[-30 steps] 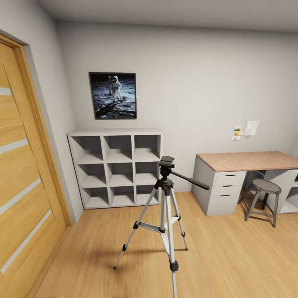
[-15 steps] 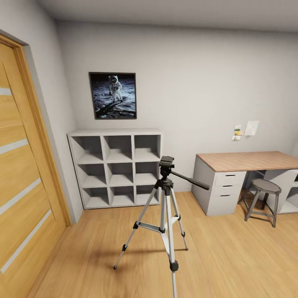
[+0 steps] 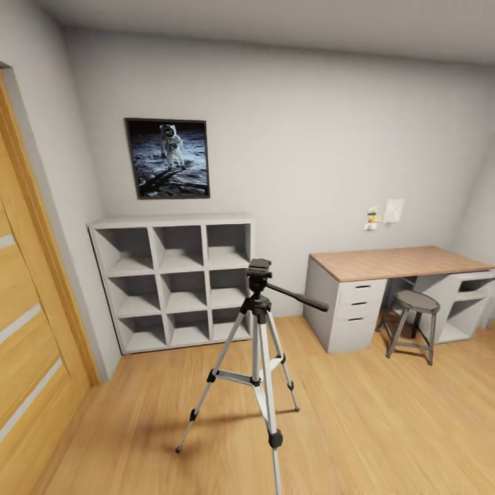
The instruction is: Attach the digital camera to the camera tripod in the bedroom.
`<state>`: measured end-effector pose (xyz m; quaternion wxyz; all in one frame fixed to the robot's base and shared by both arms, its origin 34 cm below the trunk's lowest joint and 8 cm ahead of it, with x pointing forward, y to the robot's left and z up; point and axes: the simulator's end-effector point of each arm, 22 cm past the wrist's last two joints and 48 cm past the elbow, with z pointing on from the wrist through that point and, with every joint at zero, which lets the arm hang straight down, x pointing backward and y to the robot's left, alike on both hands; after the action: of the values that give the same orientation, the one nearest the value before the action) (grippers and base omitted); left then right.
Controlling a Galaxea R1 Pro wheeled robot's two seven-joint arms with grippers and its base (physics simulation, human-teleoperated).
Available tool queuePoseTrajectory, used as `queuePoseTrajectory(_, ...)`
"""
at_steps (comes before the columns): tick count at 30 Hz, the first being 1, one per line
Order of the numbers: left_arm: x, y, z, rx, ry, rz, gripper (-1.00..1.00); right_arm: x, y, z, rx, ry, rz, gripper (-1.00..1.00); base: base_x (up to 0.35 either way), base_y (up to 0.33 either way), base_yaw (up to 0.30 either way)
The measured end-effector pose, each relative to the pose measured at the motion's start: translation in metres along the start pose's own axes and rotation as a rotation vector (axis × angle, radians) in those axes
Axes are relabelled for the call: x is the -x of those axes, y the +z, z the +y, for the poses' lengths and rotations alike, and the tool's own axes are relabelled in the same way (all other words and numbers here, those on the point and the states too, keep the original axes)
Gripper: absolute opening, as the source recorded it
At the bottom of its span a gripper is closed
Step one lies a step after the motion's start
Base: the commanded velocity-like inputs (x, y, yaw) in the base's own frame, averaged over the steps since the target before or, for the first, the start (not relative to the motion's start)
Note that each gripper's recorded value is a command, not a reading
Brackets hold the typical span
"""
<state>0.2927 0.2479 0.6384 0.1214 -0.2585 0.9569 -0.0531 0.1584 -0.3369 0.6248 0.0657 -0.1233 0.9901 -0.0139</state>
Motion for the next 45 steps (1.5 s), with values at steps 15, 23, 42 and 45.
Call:
queuePoseTrajectory(15, -0.0001, -0.0002, 0.0001, 0.000, 0.001, 0.000, -1.00, -0.0001, -0.0001, 0.0002, 0.001, -0.001, 0.000, 1.00, 0.101, 0.104, -0.082)
queuePoseTrajectory(23, -0.0001, -0.0002, 0.0001, 0.000, 0.001, 0.000, -1.00, -0.0001, -0.0001, -0.0002, 0.000, -0.002, 0.000, 1.00, 0.218, 0.228, -0.001)
queuePoseTrajectory(42, 0.0000, 0.0000, 0.0003, 0.000, 0.000, 0.000, -1.00, 0.0000, -0.0001, -0.0005, 0.000, -0.005, 0.000, 1.00, 0.025, 0.025, 0.000)
queuePoseTrajectory(45, 0.0001, 0.0000, 0.0006, 0.001, 0.000, 0.000, -1.00, 0.0001, 0.0000, -0.0004, 0.000, -0.004, 0.000, 1.00, 0.000, 0.000, 0.000)
